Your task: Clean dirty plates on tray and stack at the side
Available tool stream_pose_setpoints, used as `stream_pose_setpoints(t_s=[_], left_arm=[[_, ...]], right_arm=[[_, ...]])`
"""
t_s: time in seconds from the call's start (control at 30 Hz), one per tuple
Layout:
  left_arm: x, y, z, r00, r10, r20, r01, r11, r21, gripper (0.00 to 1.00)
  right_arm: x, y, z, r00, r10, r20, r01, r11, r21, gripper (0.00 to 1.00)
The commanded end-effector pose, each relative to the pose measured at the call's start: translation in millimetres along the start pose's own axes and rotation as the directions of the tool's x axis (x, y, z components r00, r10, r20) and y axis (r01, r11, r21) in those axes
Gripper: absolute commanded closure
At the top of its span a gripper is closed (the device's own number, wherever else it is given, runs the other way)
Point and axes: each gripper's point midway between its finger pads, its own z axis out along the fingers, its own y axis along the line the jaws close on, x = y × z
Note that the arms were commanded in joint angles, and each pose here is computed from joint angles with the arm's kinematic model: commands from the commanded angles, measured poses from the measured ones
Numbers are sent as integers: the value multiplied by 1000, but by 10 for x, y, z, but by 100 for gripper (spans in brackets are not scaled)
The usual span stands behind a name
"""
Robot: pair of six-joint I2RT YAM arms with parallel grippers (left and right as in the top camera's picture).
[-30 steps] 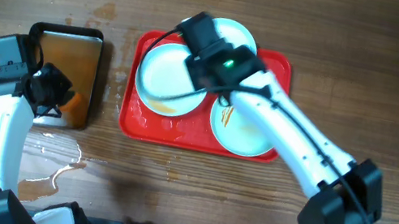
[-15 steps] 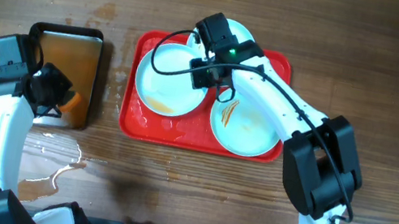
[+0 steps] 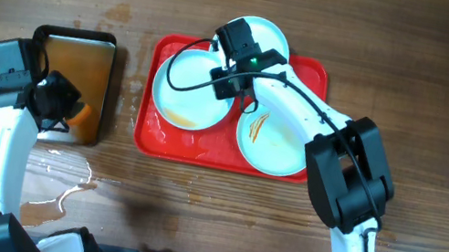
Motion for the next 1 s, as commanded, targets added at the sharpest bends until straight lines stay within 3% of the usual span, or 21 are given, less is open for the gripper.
stream_pose_setpoints(t_s=[0.0,0.17,0.3,0.47,0.63,0.73,0.83,0.97], left_arm=[[-51,-37,-21,1000,-4,6,3,1000,16,96],[-51,-37,-21,1000,-3,7,3,1000,16,96],[-51,-37,-21,1000,-3,7,3,1000,16,96],[-52,-38,-21,1000,-3,7,3,1000,17,96],[-53,-39,-21,1000,-3,7,3,1000,17,96],[-67,-48,-21,1000,-3,13,3,1000,21,96],[-67,-48,-21,1000,-3,13,3,1000,21,96],[-66,-48,-21,1000,-3,13,3,1000,21,96]], right_arm=[[14,-38,60,1000,4,-9,-4,1000,13,96],[-141,-16,-144,999,3,36,-4,1000,7,96],[-351,20,-625,993,2,121,-2,1000,-5,95],[-274,1,-771,995,8,96,-9,1000,4,96],[-339,-193,-1066,988,-34,149,3,979,206,96],[-428,-223,-1522,964,-180,195,85,904,418,96],[-535,-161,-1983,916,-351,195,152,753,640,96],[-594,191,-2266,818,-570,70,310,541,781,96]])
